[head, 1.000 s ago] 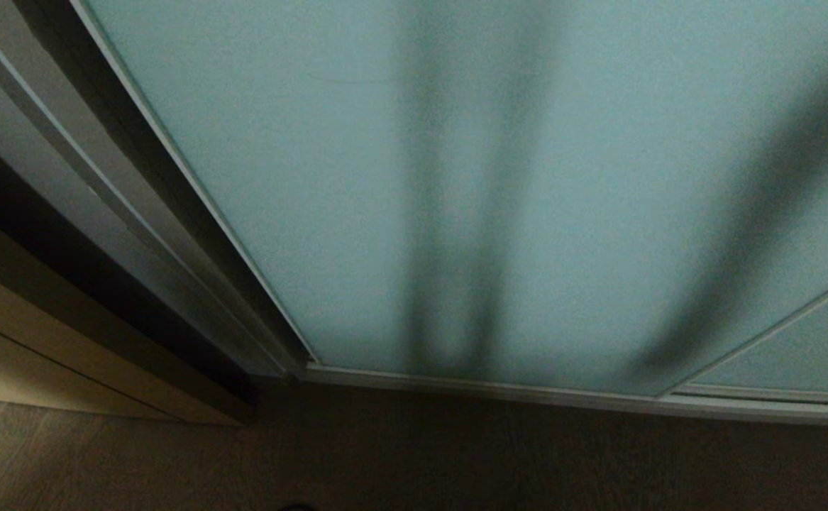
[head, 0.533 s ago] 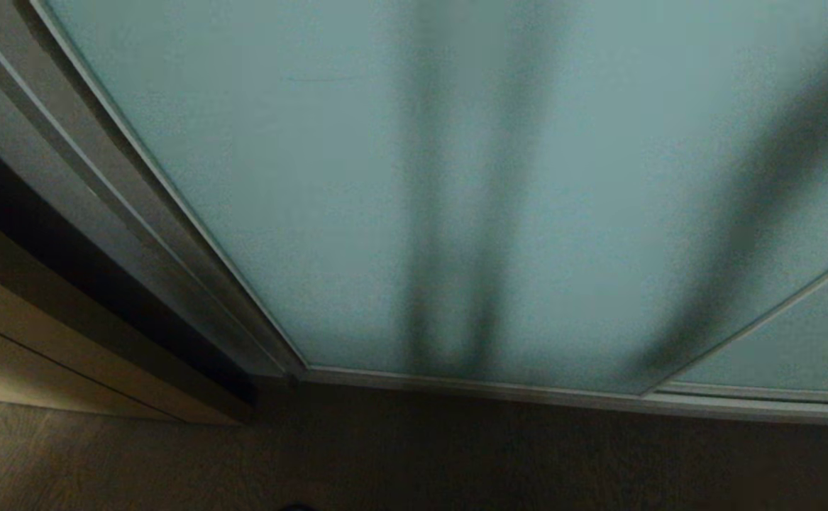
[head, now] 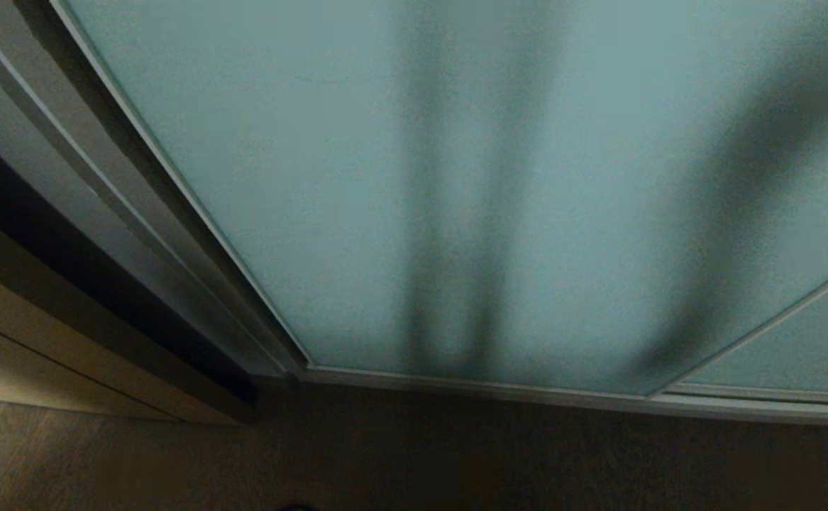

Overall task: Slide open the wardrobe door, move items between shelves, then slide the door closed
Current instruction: Close the door

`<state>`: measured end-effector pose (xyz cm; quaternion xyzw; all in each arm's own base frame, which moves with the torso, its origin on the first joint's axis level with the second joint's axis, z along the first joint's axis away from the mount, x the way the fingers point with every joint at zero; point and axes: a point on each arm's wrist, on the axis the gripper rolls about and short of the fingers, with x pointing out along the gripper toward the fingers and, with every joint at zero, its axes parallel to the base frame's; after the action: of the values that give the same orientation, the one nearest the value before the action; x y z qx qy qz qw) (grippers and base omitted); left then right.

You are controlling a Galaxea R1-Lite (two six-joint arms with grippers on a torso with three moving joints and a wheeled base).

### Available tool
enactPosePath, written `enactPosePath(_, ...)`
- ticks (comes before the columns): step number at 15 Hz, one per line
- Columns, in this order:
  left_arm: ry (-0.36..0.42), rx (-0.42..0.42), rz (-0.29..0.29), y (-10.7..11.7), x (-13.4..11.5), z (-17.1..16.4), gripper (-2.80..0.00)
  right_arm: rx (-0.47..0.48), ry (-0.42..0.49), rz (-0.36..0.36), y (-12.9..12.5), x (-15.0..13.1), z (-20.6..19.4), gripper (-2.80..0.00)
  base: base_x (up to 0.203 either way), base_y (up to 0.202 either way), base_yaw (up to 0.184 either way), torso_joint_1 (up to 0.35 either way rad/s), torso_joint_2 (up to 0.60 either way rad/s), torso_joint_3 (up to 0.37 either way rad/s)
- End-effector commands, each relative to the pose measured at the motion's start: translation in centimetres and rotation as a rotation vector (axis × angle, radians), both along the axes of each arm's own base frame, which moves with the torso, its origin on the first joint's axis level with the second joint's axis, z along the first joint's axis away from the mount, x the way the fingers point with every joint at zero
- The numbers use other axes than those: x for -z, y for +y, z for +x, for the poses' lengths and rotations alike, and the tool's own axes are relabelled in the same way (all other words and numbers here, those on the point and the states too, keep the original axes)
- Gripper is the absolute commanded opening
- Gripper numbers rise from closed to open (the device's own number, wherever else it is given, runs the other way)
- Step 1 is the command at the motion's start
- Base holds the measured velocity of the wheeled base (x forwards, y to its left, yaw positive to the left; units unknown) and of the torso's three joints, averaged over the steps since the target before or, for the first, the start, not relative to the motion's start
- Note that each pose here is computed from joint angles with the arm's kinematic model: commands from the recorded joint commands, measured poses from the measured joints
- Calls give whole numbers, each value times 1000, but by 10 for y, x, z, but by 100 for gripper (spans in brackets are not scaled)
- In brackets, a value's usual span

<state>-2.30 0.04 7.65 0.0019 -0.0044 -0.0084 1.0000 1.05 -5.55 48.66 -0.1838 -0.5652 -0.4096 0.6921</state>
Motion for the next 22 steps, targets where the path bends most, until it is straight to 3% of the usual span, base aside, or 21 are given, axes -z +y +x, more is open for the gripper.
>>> enactPosePath(1, 1, 0, 1, 0, 0, 0, -280, -34, -37, -39, 22, -2, -3, -280, 0, 0, 0, 0, 0, 0)
enactPosePath(4, 1, 0, 1, 0, 0, 0, -280, -145, -51, -43, 47, 2, -9, -280, 0, 0, 0, 0, 0, 0)
enactPosePath(7, 1, 0, 1, 0, 0, 0, -280, -275, 70, 8, 66, 33, -31, -280, 0, 0, 0, 0, 0, 0)
enactPosePath(13, 1, 0, 1, 0, 0, 0, -280, -462, 557, 195, 52, 169, -11, -280, 0, 0, 0, 0, 0, 0)
enactPosePath(15, 0, 0, 1, 0, 0, 0, -280, -513, 758, 268, 49, 238, 2, -280, 0, 0, 0, 0, 0, 0)
enactPosePath(18, 1, 0, 1, 0, 0, 0, -280, -615, 981, 276, 53, 324, -6, -280, 0, 0, 0, 0, 0, 0)
enactPosePath(20, 1, 0, 1, 0, 0, 0, -280, -715, 1124, 316, 55, 359, -10, -280, 0, 0, 0, 0, 0, 0)
enactPosePath(22, 0, 0, 1, 0, 0, 0, -280, -856, 1203, 378, 55, 373, -9, -280, 0, 0, 0, 0, 0, 0)
